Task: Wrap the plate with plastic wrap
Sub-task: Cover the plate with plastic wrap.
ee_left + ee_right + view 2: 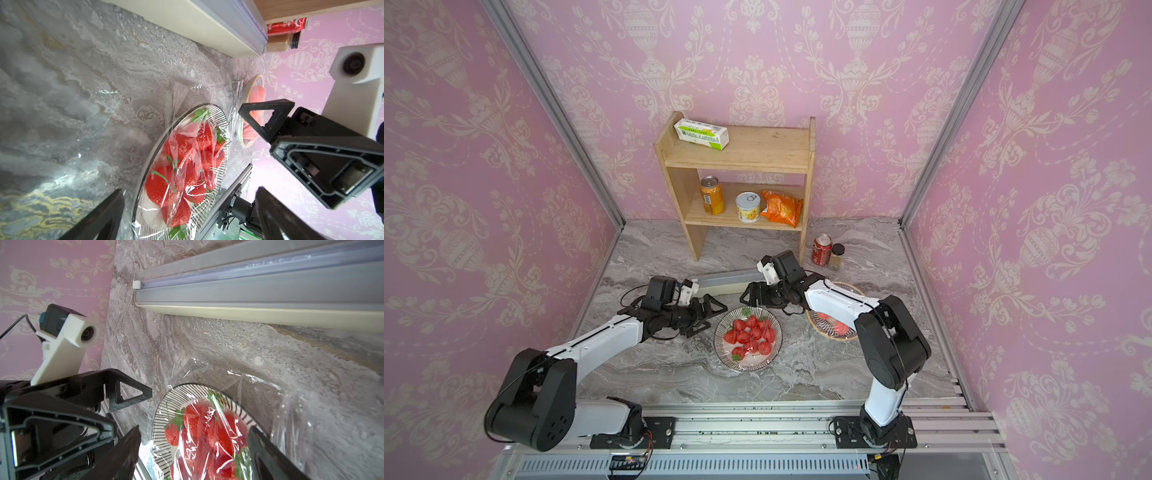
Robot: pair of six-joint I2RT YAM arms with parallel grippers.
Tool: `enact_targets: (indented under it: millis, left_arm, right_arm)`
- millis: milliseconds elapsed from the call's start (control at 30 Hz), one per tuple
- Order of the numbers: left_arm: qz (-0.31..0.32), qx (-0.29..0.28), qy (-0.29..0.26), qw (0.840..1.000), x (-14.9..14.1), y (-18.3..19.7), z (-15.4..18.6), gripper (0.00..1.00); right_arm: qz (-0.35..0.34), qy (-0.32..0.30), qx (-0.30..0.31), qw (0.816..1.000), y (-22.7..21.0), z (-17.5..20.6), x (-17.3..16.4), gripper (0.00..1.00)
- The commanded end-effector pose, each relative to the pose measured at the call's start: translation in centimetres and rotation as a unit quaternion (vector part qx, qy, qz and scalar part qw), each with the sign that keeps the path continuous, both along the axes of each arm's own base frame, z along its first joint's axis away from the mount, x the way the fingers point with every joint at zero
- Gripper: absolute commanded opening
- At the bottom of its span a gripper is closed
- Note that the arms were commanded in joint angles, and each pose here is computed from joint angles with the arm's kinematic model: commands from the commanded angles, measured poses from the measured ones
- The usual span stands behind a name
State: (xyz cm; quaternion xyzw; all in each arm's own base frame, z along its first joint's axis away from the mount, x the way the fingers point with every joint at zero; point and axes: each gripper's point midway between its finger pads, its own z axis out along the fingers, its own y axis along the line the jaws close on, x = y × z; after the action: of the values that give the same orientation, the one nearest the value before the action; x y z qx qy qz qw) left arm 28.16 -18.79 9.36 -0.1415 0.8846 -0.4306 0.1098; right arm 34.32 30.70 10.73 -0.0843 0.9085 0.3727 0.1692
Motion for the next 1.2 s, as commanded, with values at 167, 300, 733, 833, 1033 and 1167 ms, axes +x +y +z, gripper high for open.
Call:
enact_targets:
  millis: [167,300,733,833,1033,1167]
  left_arm:
    - [0.003,-0.035,0.013,0.999,-0.1,-1.4,-1.4,0.99]
    - [0.002,-0.036,0.022,0.999,-0.6,-1.8,-2.0,0.99]
    - [-0.001,-0.044,0.036,0.998,-1.4,-2.6,-2.9,0.99]
    - [-0.001,-0.045,0.038,0.998,-1.5,-2.7,-2.9,0.99]
    - [0.003,-0.058,0.035,0.998,-1.2,-3.1,-2.5,0.99]
    - [0.01,-0.084,0.026,0.996,-0.6,-3.7,-1.9,0.99]
  right_arm:
    - [-0.001,0.002,0.002,1.0,1.0,-0.6,1.8,0.82]
    - [-0.004,0.013,-0.02,1.0,0.3,-1.9,1.7,0.82]
    - [-0.015,0.071,-0.037,0.997,-2.3,-5.0,-0.8,0.82]
    - [-0.014,0.078,-0.025,0.997,-2.4,-5.0,-1.4,0.82]
    - [-0.023,0.096,0.028,0.995,-1.9,-4.3,-2.6,0.83]
    - [-0.035,0.101,0.051,0.993,-2.3,-3.8,-2.8,0.83]
